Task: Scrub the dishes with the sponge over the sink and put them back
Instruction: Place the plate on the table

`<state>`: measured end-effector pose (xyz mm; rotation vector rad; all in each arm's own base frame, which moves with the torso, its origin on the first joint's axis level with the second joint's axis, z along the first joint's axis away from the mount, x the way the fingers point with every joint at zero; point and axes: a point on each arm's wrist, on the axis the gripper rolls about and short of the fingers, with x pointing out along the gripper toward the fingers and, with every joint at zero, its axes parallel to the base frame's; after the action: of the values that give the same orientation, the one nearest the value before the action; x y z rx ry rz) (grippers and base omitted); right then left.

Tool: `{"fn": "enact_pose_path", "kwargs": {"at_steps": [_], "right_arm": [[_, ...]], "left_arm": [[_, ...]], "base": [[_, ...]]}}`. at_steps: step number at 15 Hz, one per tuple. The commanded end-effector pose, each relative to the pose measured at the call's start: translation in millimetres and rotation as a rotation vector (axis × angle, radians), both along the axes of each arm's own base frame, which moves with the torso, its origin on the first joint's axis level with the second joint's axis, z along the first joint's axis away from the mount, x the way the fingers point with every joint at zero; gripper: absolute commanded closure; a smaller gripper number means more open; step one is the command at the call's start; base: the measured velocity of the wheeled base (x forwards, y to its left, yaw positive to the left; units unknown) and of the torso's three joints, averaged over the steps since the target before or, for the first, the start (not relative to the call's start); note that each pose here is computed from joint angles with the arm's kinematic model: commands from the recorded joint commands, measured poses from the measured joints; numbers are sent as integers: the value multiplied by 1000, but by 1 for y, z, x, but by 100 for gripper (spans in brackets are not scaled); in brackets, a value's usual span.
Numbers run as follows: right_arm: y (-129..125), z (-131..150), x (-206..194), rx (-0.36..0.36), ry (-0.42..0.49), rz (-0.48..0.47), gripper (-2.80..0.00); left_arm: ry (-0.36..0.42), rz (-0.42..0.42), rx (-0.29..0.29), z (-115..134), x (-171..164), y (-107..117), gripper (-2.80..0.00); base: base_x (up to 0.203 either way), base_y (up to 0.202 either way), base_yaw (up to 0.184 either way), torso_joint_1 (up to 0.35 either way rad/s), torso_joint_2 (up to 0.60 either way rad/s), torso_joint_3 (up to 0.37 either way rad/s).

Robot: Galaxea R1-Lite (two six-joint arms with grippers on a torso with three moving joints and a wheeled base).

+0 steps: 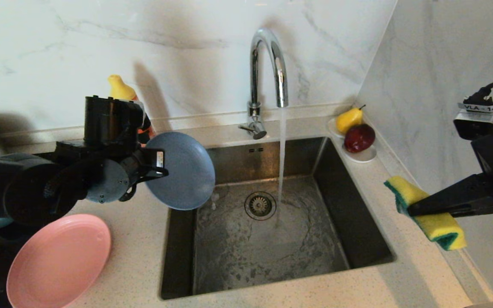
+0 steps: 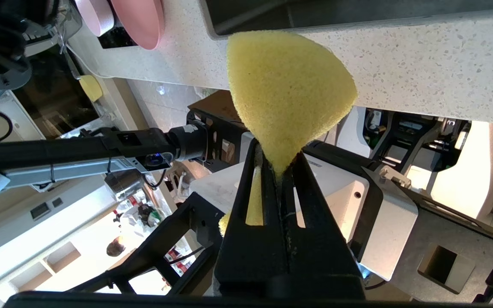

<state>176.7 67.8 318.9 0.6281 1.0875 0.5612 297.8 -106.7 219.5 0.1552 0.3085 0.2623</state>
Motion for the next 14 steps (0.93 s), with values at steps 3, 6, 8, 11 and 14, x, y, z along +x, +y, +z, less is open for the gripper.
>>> {"fn": "enact_pose_path", "kwargs": {"at_steps": [3,6,8,11,14], "right_arm": [[0,-4,1,-4,25,0,0],[0,-7,1,-6,30,0,0],[1,-10,5,-4,21,-2,0],[3,-12,7,-2,22,2,0],[3,-12,8,-1,23,4,0]], "left_arm": [[-41,35,-15,13,-10,12,0],[-33,90,-26,13,-15,33,0],[-16,122,-41,11,-13,51,0],[40,139,-134,10,-14,89,0],[65,142,-227,9,-14,128,0]], "base": [[0,0,0,0,0,0],[0,0,0,0,0,0],[0,0,0,0,0,0],[0,0,0,0,0,0],[0,0,0,0,0,0]]}}
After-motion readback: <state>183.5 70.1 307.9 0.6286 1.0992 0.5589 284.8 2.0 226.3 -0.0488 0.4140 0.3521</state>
